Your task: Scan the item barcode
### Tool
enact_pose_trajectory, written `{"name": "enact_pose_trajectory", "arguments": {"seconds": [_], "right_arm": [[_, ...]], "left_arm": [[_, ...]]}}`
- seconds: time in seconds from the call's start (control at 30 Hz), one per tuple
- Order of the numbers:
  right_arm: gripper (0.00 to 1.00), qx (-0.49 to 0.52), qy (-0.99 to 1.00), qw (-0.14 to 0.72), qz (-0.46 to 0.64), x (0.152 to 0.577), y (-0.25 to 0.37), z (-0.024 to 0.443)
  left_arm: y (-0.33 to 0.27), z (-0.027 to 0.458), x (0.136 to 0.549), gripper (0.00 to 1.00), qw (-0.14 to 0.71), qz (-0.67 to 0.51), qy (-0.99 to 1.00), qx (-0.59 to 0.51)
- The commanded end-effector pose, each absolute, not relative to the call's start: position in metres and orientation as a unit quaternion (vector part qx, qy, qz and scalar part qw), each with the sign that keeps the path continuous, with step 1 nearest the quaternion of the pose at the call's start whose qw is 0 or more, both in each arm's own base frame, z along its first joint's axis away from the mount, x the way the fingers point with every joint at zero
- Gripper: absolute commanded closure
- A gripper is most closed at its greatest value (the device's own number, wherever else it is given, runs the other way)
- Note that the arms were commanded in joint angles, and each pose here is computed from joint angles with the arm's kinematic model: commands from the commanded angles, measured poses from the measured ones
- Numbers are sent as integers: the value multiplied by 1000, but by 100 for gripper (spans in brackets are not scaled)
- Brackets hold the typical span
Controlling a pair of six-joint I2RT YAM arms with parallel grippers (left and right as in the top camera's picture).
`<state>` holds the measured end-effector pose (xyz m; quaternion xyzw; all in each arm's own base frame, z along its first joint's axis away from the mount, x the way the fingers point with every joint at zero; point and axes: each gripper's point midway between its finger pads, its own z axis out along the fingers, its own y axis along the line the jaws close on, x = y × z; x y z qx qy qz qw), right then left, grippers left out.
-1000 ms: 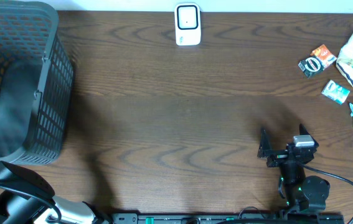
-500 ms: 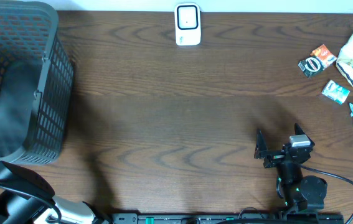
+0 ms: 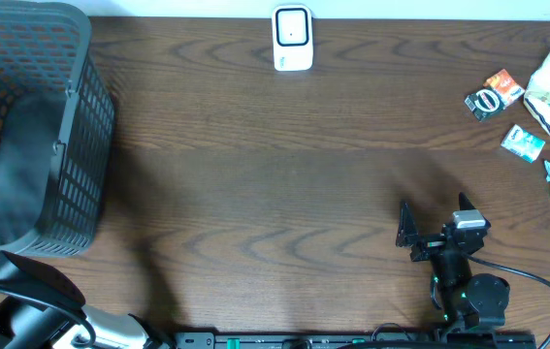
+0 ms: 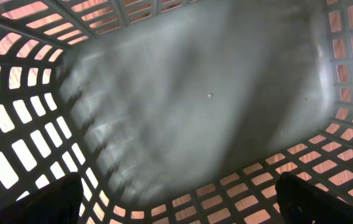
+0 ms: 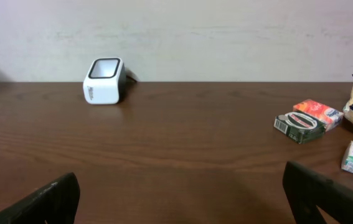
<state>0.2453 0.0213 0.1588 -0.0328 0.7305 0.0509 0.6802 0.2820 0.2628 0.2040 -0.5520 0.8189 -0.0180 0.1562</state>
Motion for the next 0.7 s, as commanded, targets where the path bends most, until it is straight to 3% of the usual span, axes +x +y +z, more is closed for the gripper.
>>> {"name": "enact_pose_trajectory", "arguments": {"seconds": [0.0, 0.67], "right_arm": [[1, -31, 731, 679, 53, 245, 22, 157], [1, -33, 730, 681, 55, 245, 23, 158]], "left_arm": [[263, 201, 280, 2, 150, -18, 817, -556], [263, 201, 280, 2, 150, -18, 817, -556]]}}
